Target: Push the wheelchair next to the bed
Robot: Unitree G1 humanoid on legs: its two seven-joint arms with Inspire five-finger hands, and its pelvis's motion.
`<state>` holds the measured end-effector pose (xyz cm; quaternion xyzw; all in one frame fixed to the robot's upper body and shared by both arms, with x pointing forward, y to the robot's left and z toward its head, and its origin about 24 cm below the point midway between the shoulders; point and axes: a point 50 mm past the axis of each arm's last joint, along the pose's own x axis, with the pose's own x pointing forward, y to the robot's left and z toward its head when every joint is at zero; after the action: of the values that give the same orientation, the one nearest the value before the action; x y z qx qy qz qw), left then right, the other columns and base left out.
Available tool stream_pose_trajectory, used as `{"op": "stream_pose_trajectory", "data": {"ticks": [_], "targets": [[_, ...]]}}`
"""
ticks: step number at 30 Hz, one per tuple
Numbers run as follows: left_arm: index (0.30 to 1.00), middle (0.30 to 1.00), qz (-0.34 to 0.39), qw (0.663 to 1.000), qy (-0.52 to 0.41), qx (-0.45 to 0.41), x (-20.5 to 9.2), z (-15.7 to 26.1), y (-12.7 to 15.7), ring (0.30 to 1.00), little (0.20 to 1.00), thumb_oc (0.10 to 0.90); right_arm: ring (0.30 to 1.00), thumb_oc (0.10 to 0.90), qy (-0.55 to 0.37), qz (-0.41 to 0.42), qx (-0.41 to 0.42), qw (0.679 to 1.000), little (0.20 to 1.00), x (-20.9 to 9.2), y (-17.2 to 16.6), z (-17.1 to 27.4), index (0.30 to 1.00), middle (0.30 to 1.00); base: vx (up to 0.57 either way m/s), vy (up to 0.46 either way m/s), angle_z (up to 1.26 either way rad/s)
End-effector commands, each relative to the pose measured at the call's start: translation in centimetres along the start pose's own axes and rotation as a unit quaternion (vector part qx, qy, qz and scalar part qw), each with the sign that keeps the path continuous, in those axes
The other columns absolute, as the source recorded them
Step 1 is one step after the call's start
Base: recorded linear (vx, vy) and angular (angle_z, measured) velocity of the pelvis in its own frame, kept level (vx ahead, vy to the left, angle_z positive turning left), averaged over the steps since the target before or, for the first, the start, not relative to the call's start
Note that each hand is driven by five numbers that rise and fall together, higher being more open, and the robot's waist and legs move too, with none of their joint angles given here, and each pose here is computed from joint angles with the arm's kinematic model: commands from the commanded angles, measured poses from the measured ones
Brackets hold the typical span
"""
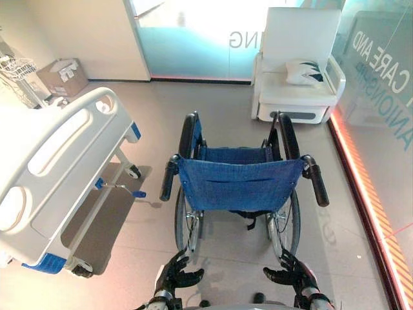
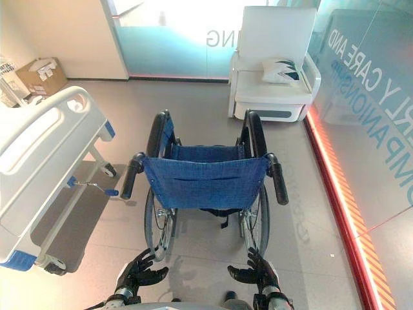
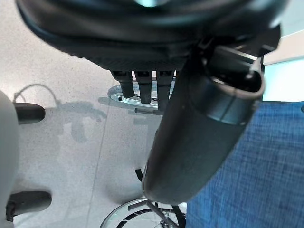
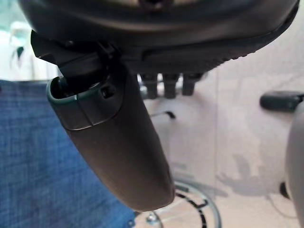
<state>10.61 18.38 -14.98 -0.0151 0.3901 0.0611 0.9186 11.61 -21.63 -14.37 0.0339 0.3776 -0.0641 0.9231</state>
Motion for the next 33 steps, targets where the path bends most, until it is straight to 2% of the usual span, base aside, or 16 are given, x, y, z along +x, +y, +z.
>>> {"op": "stream_pose_trajectory", "data": {"ticks": [1,8,12,15,19,23,26,27,28,29,31,33], "targets": [[0.9,0.9,-0.026,0.996,-0.086,0.022,1.1,3.5,-1.4,0.9,0.9,0.8,0.9,0.8,-0.088,0.028,0.015,0.996,0.9,1.7,0.8,4.6,0.9,0.9,0.0,0.0,0.0],[0.9,0.9,-0.025,0.996,-0.081,0.006,1.1,3.3,-1.5,0.9,0.9,0.8,0.9,0.8,-0.065,0.026,0.017,0.997,0.9,1.6,0.9,3.8,0.9,0.9,0.0,0.0,0.0],[0.9,0.9,0.001,0.997,-0.077,0.009,1.2,3.4,-1.1,0.9,0.9,0.8,0.9,0.8,-0.07,0.019,0.027,0.997,0.9,1.6,0.6,3.9,0.9,0.9,0.0,0.0,0.0],[0.9,0.9,0.047,0.996,-0.066,0.025,1.3,3.2,0.1,0.9,0.9,0.8,0.9,0.8,-0.078,0.0,0.028,0.997,0.9,1.7,-0.1,4.3,0.9,0.9,0.04,-0.003,0.0],[0.9,0.9,0.107,0.991,-0.085,-0.01,1.7,4.9,2.4,0.9,0.9,0.8,0.9,0.8,-0.106,-0.05,0.039,0.992,0.9,1.9,-1.5,6.1,0.9,0.9,0.06,-0.018,-0.01],[0.9,0.9,0.16,0.975,-0.143,-0.06,2.1,8.8,4.9,0.9,0.9,0.8,0.9,0.8,-0.173,-0.099,0.057,0.978,0.9,2.1,-4.0,10.4,0.9,0.9,0.0,-0.028,0.0],[0.9,0.9,0.184,0.962,-0.193,-0.056,2.1,11.7,6.0,0.9,0.9,0.8,0.9,0.8,-0.22,-0.121,0.067,0.966,0.9,1.9,-6.0,13.7,0.9,0.9,0.0,0.0,0.0],[0.9,0.9,0.209,0.946,-0.243,-0.049,1.8,14.4,6.8,0.9,0.9,0.8,0.9,0.8,-0.263,-0.144,0.073,0.951,0.9,1.5,-7.7,16.9,0.9,0.9,0.03,0.033,-0.02],[0.9,0.9,0.219,0.94,-0.258,-0.049,1.7,15.6,7.3,0.9,0.9,0.8,0.9,0.8,-0.283,-0.153,0.074,0.944,0.9,1.2,-8.3,18.2,0.9,0.9,0.03,0.034,-0.02],[0.9,0.9,0.222,0.938,-0.262,-0.048,1.6,15.7,7.4,0.9,0.9,0.8,0.9,0.8,-0.285,-0.154,0.075,0.943,0.9,1.2,-8.4,18.4,0.9,0.9,0.03,0.037,-0.02],[0.9,0.9,0.259,0.916,-0.303,-0.048,1.0,19.3,9.3,0.9,0.9,0.8,0.9,0.8,-0.335,-0.185,0.077,0.921,0.9,0.2,-9.9,22.4,0.9,0.9,0.02,0.051,0.02],[0.9,0.9,0.275,0.905,-0.322,-0.043,0.7,20.8,10.0,0.9,0.9,0.8,0.9,0.8,-0.356,-0.198,0.077,0.91,0.9,-0.3,-10.2,24.3,0.9,0.9,0.01,0.037,0.01]]}}
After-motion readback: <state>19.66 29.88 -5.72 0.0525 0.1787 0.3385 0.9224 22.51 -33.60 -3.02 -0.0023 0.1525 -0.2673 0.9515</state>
